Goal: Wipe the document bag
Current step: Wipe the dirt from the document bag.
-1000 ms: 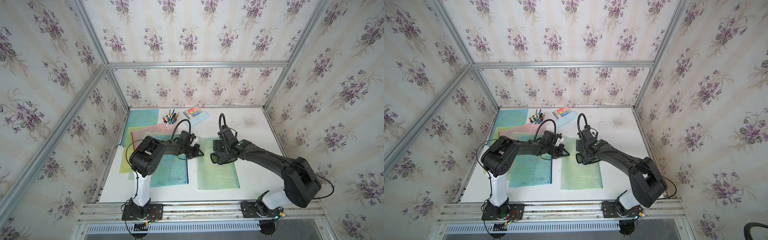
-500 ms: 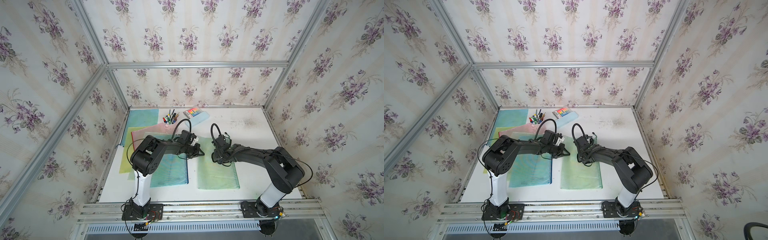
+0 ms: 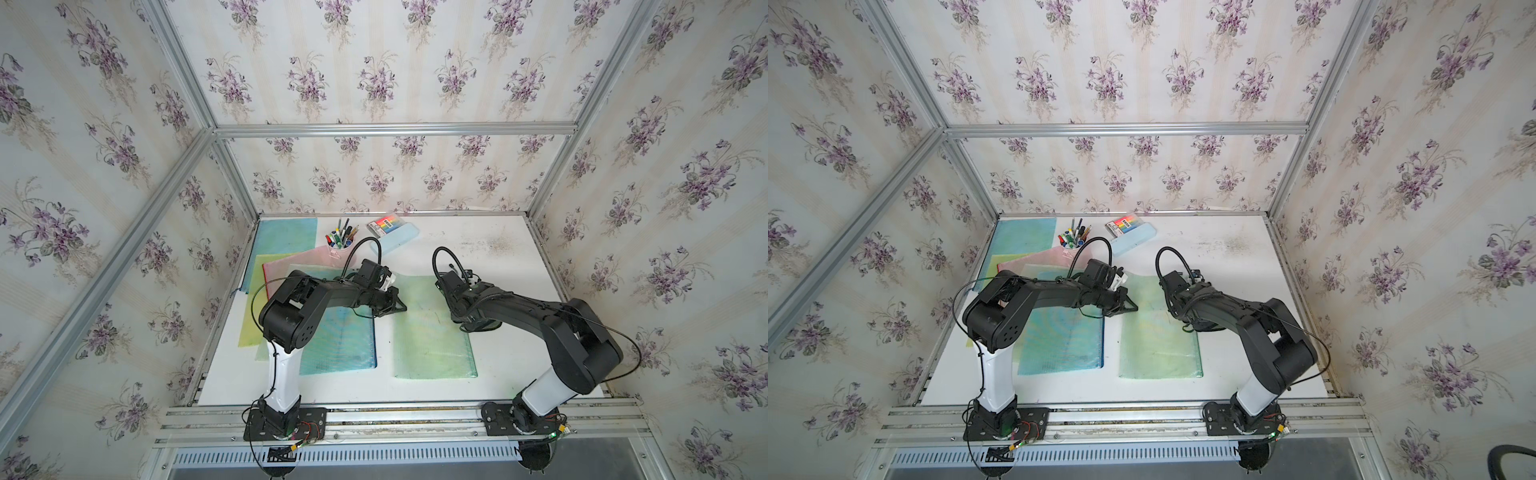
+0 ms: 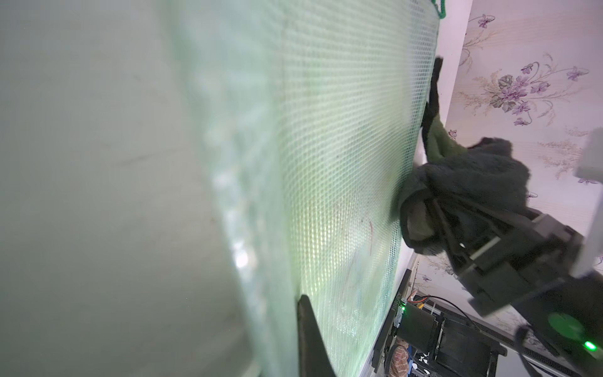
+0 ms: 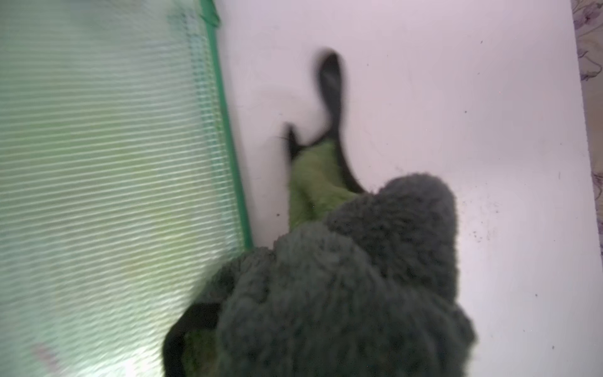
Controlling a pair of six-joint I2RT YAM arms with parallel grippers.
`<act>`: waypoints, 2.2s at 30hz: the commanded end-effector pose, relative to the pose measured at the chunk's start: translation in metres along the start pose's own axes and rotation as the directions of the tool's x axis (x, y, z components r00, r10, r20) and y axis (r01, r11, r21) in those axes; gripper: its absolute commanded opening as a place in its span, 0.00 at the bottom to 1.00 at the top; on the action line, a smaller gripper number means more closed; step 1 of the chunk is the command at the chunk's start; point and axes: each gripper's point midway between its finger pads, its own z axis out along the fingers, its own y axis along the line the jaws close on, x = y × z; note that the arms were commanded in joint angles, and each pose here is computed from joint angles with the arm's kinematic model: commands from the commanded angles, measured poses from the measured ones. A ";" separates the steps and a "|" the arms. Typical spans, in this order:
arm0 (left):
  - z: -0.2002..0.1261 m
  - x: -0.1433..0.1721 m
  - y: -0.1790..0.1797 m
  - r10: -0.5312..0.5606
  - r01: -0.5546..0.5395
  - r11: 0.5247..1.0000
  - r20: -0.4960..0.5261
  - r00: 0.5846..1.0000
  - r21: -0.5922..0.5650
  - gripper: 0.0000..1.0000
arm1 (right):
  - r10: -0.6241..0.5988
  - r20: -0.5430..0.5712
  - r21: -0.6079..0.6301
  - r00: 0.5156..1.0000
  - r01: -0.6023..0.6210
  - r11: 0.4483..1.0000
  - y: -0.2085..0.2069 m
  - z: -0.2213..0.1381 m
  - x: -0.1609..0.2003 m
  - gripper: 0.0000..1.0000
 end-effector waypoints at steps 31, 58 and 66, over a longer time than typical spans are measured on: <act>0.005 0.014 0.017 -0.022 0.020 0.998 -0.036 0.999 -0.058 0.00 | -0.132 0.064 -0.106 0.989 0.139 0.985 0.086 -0.041 -0.002 0.28; -0.007 0.009 0.019 -0.033 0.032 0.999 -0.026 0.999 -0.033 0.00 | -0.020 -0.006 0.023 1.000 0.021 1.000 0.037 -0.027 0.025 0.31; -0.001 0.010 0.018 -0.041 0.040 0.999 -0.030 0.999 -0.030 0.00 | -0.095 -0.080 -0.195 0.992 0.078 0.978 0.118 -0.019 0.054 0.32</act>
